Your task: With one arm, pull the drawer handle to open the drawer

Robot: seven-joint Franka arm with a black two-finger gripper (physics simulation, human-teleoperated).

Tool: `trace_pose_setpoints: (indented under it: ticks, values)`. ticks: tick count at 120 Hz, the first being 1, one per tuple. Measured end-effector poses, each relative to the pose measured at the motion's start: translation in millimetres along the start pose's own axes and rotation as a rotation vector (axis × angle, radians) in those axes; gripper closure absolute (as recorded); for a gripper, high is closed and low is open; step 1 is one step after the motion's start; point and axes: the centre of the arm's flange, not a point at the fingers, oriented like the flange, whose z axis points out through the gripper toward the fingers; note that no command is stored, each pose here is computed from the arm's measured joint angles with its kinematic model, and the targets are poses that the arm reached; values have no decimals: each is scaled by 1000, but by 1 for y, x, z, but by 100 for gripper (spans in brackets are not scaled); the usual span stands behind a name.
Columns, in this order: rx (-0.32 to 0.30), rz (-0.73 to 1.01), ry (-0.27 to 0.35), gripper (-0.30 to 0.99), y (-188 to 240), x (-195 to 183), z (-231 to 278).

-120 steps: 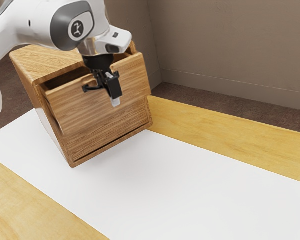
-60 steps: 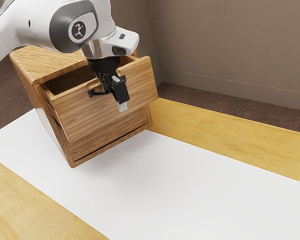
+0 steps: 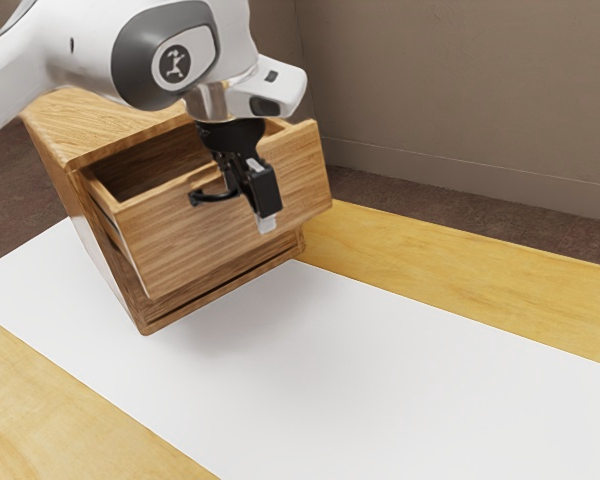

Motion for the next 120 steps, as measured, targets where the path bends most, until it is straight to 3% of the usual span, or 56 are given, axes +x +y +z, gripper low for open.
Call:
trace_pose_setpoints:
  ticks: [76,100,120]
  values:
    - [28,24,2,4,61,5,-19]
    - [173,95,63,2,114,-17,-84]
    - [91,213,91,1,190,-24,-107]
